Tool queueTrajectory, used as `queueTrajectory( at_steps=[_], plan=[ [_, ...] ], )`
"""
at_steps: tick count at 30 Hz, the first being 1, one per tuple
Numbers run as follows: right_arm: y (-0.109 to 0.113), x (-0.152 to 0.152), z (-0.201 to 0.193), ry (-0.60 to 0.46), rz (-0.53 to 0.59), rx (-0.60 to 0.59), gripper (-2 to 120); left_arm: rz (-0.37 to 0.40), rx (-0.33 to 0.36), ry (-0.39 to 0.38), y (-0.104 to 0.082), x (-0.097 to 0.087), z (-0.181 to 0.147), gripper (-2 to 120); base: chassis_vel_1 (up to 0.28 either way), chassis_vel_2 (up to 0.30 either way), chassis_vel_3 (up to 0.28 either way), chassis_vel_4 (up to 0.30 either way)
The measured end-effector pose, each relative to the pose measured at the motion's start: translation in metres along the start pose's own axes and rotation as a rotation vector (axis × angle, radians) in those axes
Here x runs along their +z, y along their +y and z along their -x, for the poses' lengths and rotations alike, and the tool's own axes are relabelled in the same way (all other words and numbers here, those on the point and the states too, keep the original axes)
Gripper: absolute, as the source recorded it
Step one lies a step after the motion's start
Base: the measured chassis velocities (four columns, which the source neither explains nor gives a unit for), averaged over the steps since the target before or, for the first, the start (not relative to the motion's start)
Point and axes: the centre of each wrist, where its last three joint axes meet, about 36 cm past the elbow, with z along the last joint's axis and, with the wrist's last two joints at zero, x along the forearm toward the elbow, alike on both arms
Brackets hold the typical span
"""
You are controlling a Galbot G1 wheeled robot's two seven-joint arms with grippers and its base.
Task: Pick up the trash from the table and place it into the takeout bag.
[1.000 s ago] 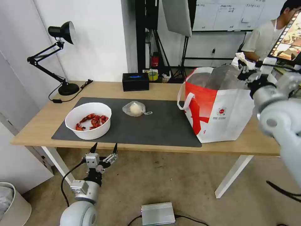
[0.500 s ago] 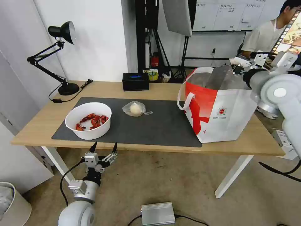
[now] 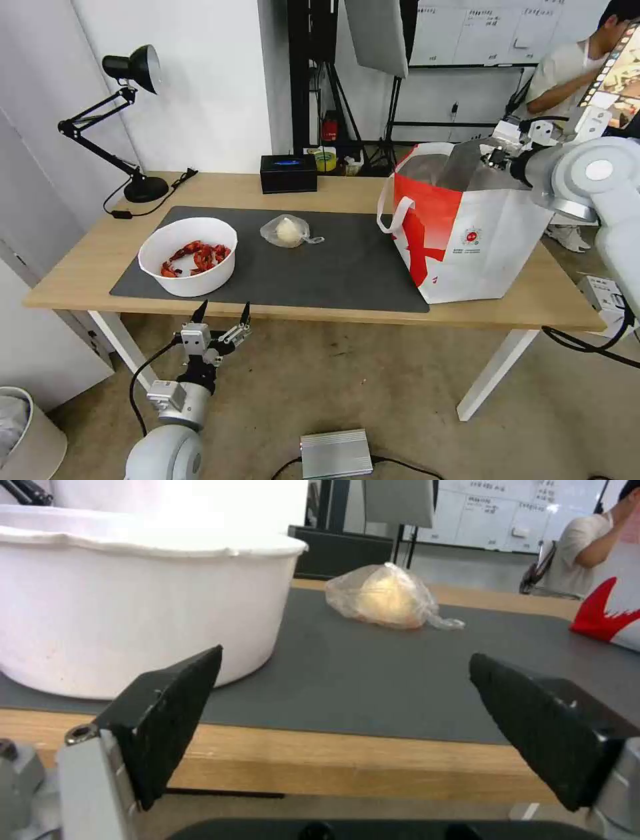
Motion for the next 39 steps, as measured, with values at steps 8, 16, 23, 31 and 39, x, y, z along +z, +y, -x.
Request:
queueTrajectory(
  at_steps=[8,16,23,31,39],
  plan=[
    [-0.001,0.001,-0.002,-0.003,0.010,-0.007,63,-0.004,0.001,-0.001,-0.001,0.000,0.002,100,0.000,0.000,0.000,0.000],
    [0.000,0.009,-0.006,-0.074,0.005,-0.076,92,-0.006,-0.003,0.000,-0.001,0.001,0.002,100,0.000,0.000,0.000,0.000],
    [-0.003,0.045,-0.011,-0.362,-0.097,-0.228,100,-0.005,-0.008,0.000,0.000,0.001,0.001,100,0.000,0.000,0.000,0.000],
    [-0.016,0.098,-0.010,-0.587,-0.259,-0.340,100,-0.003,-0.012,-0.004,0.002,0.000,0.002,100,0.000,0.000,0.000,0.000],
    [-0.024,0.155,-0.018,-0.769,-0.401,-0.415,100,-0.010,-0.010,-0.005,0.003,0.001,0.000,100,0.000,0.000,0.000,0.000]
  ],
)
